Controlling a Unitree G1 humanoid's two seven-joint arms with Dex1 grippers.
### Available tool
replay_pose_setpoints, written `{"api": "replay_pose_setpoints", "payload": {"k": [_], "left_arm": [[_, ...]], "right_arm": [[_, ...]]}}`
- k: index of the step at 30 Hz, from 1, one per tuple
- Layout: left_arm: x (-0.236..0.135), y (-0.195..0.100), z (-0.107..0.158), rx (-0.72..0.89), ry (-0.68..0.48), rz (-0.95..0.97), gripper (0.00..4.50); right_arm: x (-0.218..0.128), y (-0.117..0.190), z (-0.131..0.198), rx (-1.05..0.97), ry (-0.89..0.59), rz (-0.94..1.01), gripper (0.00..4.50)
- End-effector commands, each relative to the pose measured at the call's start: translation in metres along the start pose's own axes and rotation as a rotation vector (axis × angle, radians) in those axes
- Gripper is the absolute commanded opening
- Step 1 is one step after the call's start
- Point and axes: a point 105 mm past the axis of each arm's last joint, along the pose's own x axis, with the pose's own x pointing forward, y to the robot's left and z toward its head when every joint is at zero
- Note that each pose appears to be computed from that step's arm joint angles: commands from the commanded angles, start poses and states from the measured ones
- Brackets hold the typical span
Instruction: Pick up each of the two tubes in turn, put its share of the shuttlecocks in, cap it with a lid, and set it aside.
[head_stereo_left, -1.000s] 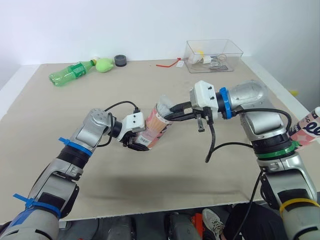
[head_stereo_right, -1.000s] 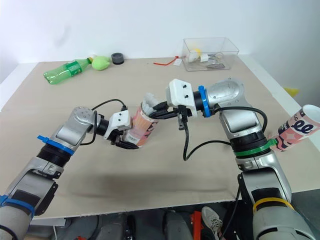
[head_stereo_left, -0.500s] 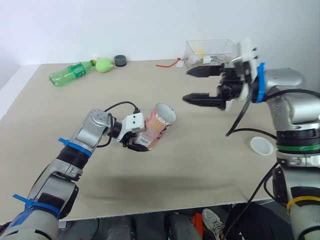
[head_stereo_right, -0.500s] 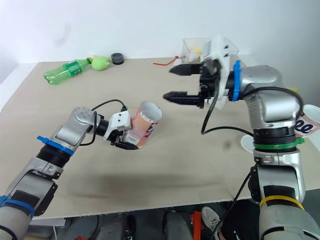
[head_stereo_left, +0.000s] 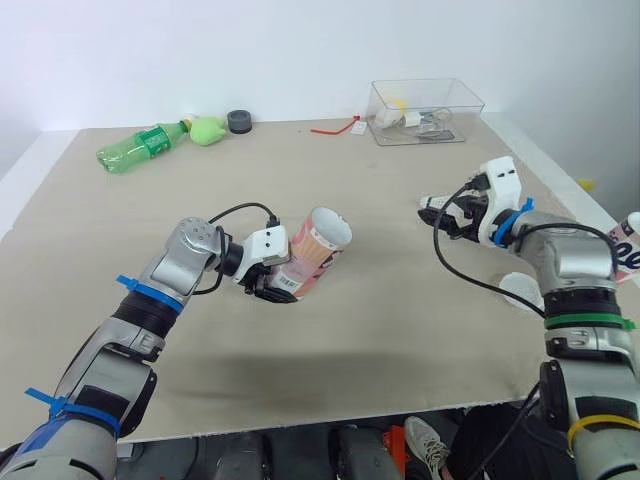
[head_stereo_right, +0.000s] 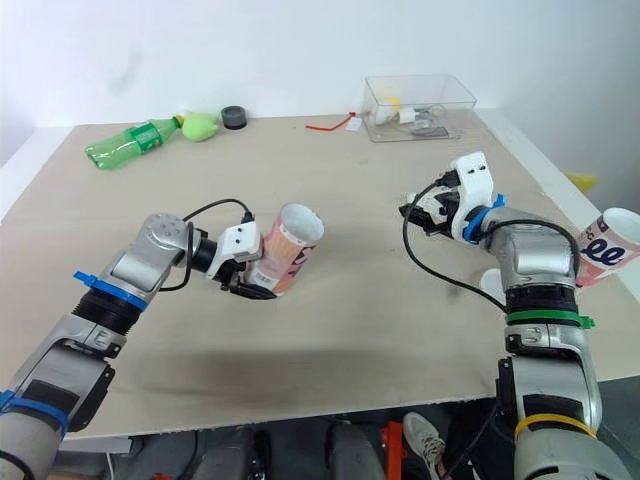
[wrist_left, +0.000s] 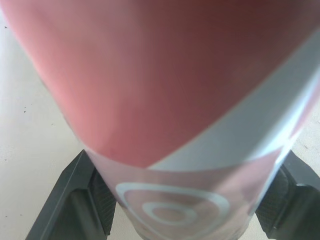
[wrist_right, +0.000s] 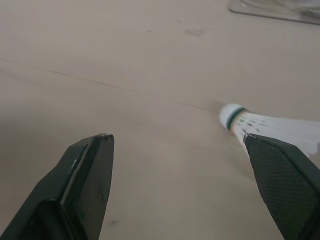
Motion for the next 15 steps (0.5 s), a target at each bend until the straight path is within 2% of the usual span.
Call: {"api": "replay_pose_setpoints", "payload": {"k": [1, 7, 15], "left_arm": [[-0.001, 0.000, 0.002, 0.021, 0.014, -0.002, 3.06], [-0.001, -0.003, 0.001, 0.013, 0.011, 0.001, 3.06], [-0.003, -0.006, -0.004, -0.001, 0.017, 0.006, 3.06]], "right_arm": [[0.006, -0.010, 0.018, -0.036, -0.049, -0.075, 4.44], [0.016, -0.030, 0.012, -0.027, -0.051, -0.234, 4.44], [0.012, -0.037, 0.017, -0.067, -0.080, -0.268, 4.44]]}}
